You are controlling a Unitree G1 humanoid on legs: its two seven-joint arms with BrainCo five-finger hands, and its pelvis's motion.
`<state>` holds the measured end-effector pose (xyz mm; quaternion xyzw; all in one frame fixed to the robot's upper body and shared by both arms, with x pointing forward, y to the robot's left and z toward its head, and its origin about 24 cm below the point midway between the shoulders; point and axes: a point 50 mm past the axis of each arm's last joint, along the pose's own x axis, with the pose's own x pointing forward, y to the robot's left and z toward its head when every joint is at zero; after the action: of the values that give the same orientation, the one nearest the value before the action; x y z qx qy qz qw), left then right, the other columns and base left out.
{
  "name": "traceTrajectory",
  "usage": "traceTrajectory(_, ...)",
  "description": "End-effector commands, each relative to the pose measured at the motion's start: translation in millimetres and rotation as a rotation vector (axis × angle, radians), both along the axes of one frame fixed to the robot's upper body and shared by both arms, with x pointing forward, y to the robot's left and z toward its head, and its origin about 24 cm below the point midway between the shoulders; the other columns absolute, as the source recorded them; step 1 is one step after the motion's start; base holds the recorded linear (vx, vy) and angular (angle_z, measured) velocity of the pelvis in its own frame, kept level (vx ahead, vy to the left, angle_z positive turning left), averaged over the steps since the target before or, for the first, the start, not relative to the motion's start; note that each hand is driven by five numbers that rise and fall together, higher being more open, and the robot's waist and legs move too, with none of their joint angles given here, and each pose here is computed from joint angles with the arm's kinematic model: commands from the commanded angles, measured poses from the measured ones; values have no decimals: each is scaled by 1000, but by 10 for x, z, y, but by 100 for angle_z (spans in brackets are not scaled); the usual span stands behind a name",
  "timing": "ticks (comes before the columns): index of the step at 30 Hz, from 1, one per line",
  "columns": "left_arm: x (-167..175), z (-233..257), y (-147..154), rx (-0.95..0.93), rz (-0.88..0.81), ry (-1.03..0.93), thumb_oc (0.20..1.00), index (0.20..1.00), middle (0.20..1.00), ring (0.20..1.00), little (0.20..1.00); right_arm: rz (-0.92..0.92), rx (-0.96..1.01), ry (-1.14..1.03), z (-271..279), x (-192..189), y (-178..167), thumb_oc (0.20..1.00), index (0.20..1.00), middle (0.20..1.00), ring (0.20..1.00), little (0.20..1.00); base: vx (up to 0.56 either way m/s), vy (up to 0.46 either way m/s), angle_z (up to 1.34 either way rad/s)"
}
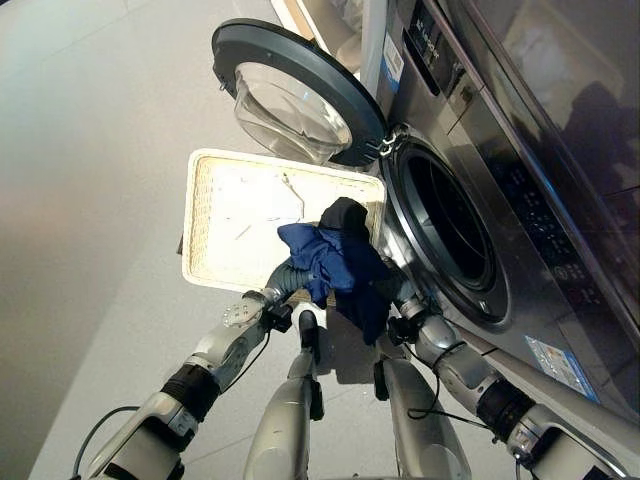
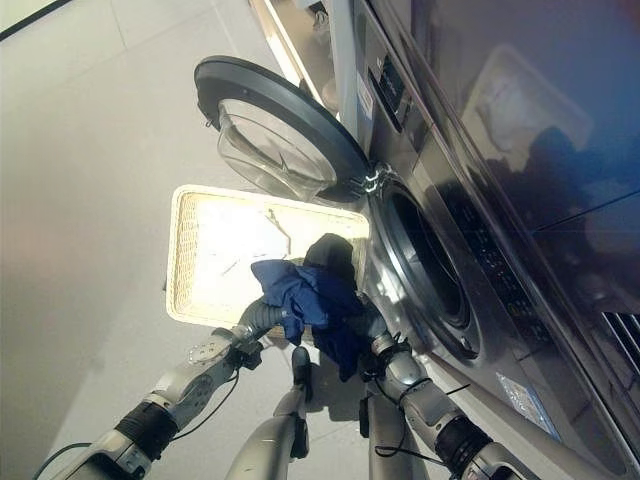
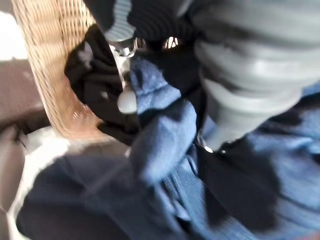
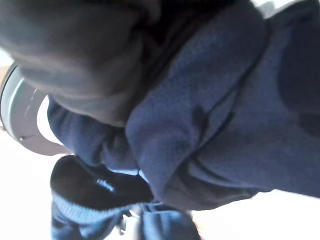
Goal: Put the clothes into the washing machine.
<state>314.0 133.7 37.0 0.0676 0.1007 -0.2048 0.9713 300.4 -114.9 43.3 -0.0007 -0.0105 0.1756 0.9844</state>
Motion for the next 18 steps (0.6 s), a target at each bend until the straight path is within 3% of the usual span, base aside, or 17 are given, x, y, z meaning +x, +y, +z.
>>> traceTrajectory(1, -46, -221, 286, 300, 127, 20, 1000, 1000, 1000, 1000, 1000, 41, 208, -221, 525, 71, 90, 200, 200, 200, 200, 200, 22, -42, -5)
traceTrajectory(7, 14, -223, 336, 339, 235, 3, 1000, 1000, 1000, 1000, 1000, 49, 278, -151, 496, 129, 124, 200, 200, 200, 200, 200, 20, -47, -4)
traceTrajectory(13, 109, -162, 367, 140, 479, -62, 1000, 1000, 1000, 1000, 1000, 28, 438, -11, 404, 261, 143, 200, 200, 200, 200, 200, 14, -47, 1)
traceTrajectory(17, 117, -181, 439, -4, 655, -50, 1000, 1000, 1000, 1000, 1000, -14, 622, 11, 454, 351, 88, 200, 200, 200, 200, 200, 25, -49, 0)
traceTrajectory(18, 100, -212, 495, -78, 741, -34, 1000, 1000, 1000, 1000, 1000, -68, 832, 37, 485, 414, 7, 200, 200, 200, 200, 200, 41, -65, 0)
